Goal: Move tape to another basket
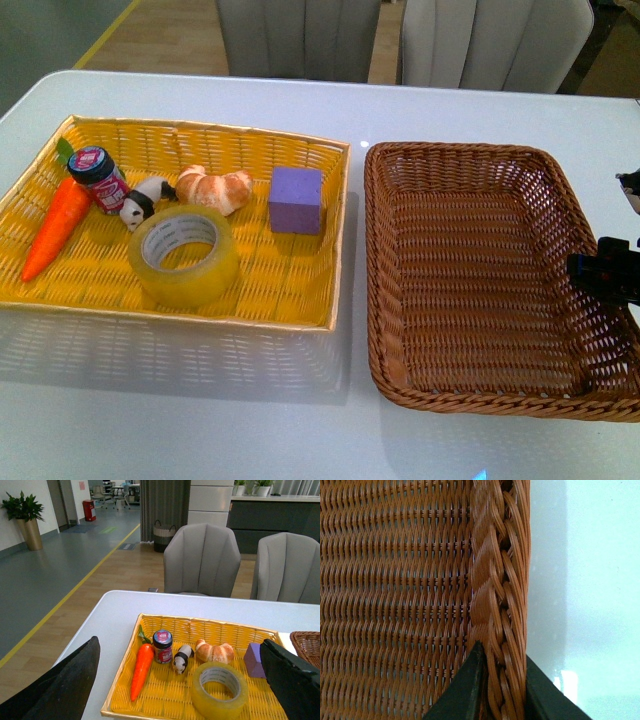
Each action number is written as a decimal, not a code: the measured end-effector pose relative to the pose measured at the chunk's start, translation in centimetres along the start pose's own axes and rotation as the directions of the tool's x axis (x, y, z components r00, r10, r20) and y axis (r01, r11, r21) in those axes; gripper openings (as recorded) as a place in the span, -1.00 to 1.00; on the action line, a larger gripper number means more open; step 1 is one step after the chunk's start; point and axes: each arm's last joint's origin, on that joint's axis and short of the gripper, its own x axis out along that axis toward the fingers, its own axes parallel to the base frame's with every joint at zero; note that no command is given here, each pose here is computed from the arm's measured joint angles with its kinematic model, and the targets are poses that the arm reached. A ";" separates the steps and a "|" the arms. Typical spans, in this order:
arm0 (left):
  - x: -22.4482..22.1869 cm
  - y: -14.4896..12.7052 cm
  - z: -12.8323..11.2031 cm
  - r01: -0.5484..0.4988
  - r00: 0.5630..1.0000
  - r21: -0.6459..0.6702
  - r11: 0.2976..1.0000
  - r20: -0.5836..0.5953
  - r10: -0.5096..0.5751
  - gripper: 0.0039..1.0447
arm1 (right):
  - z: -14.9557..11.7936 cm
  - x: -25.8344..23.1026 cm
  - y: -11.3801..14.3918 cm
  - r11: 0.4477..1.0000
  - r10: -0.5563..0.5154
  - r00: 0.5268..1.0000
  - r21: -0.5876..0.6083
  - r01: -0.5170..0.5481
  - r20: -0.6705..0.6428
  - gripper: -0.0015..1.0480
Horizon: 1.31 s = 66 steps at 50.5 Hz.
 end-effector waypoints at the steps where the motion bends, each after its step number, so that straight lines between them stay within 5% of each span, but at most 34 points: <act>1: 0.0 0.0 0.0 0.000 1.000 0.000 1.000 0.000 0.000 0.83 | 0.0 -0.1 0.0 1.000 0.000 1.000 0.002 0.000 0.005 -0.57; 9: 0.0 0.0 0.0 0.000 1.000 0.000 1.000 0.000 0.000 0.83 | 2.0 -2.3 -0.8 1.000 -0.014 0.991 0.010 0.013 0.132 0.00; 19: 0.0 0.0 0.0 0.000 1.000 0.000 1.000 0.000 0.000 0.83 | 5.0 -9.5 -0.7 1.000 -0.019 0.902 -0.011 0.026 0.431 0.76; 24: 0.0 0.0 0.0 0.000 1.000 0.000 1.000 0.000 0.000 0.83 | 3.4 -12.7 0.4 0.993 -0.018 0.705 -0.068 0.094 0.709 0.35; 28: 0.0 0.0 0.0 0.000 1.000 0.000 1.000 0.000 0.000 0.83 | 2.2 -14.7 1.6 0.990 0.004 0.640 -0.093 0.105 0.768 0.04; 43: 0.0 0.0 0.0 0.000 1.000 0.000 1.000 0.000 0.000 0.83 | -1.3 -18.5 3.5 0.990 0.002 0.655 -0.095 0.107 0.756 -0.97; 66: 0.0 0.0 0.0 0.000 1.000 0.000 1.000 0.000 0.000 0.83 | -5.1 -21.9 5.2 0.989 0.002 0.641 -0.097 0.113 0.767 -0.96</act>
